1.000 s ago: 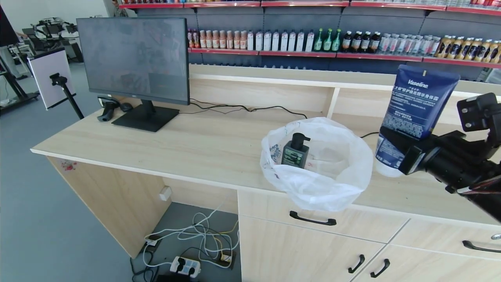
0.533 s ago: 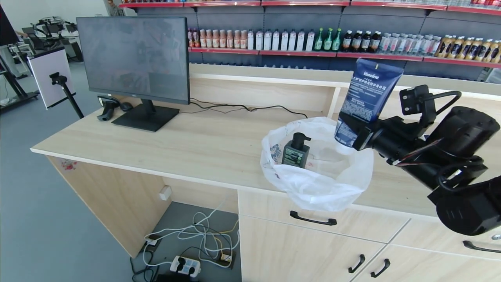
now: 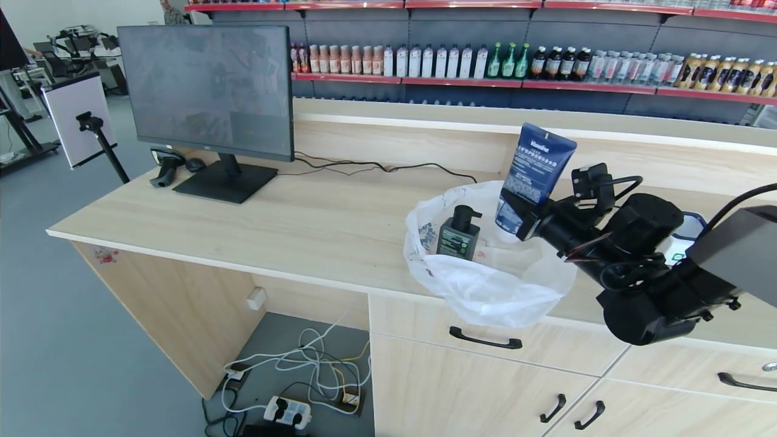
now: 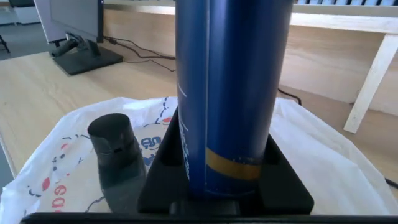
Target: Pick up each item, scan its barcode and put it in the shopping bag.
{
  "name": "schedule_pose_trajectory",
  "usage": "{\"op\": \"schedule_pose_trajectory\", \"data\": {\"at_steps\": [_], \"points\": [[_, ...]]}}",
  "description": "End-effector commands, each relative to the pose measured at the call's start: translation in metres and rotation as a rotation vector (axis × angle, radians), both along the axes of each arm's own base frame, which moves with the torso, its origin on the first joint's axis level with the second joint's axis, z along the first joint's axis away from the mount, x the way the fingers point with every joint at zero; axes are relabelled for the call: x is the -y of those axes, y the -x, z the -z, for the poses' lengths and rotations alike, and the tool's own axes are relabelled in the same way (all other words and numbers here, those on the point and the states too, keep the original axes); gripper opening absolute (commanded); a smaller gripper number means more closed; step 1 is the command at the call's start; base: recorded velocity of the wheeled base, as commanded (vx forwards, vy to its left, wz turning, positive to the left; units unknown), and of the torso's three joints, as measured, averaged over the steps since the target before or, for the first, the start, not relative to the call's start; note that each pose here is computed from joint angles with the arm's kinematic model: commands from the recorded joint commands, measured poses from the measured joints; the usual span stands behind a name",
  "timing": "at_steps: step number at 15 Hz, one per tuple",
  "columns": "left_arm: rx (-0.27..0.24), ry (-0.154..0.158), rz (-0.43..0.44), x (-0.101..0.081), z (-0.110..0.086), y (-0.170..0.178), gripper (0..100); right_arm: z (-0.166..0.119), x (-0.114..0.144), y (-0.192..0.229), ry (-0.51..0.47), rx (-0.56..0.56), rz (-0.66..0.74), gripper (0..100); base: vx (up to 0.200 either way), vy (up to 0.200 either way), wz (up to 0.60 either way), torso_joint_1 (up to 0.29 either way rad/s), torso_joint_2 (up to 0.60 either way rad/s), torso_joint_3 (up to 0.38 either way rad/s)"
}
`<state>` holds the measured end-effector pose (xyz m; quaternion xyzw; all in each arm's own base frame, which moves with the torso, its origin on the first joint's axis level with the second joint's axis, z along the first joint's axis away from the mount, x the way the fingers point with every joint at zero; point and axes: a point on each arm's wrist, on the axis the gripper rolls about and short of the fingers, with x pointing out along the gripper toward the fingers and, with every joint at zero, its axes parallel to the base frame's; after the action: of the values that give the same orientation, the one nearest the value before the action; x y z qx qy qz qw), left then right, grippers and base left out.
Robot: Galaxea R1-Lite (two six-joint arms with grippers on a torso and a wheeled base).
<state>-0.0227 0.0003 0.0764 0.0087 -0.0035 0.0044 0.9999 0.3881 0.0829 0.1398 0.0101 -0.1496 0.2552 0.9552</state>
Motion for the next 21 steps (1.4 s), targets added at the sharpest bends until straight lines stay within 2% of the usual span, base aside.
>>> {"op": "schedule_pose_trajectory", "data": {"at_steps": [1,6,15,21], "points": [[0.001,-0.001,0.0,0.0,0.0,0.0,100,0.019,0.006,-0.026,-0.001,0.001,0.025,0,0.0,0.0,0.0,0.0,0.0,0.0],[0.001,-0.004,-0.001,0.0,0.0,0.0,100,0.041,0.008,-0.038,0.009,-0.032,0.037,0,0.0,0.0,0.0,0.0,0.0,0.0],[-0.001,-0.004,-0.001,0.0,0.0,0.0,100,0.051,0.012,-0.039,0.013,-0.031,0.053,0,0.0,0.0,0.0,0.0,0.0,0.0],[-0.001,-0.004,-0.001,0.0,0.0,0.0,100,0.06,0.01,-0.031,0.058,-0.061,0.056,0,0.0,0.0,0.0,0.0,0.0,0.0]]}}
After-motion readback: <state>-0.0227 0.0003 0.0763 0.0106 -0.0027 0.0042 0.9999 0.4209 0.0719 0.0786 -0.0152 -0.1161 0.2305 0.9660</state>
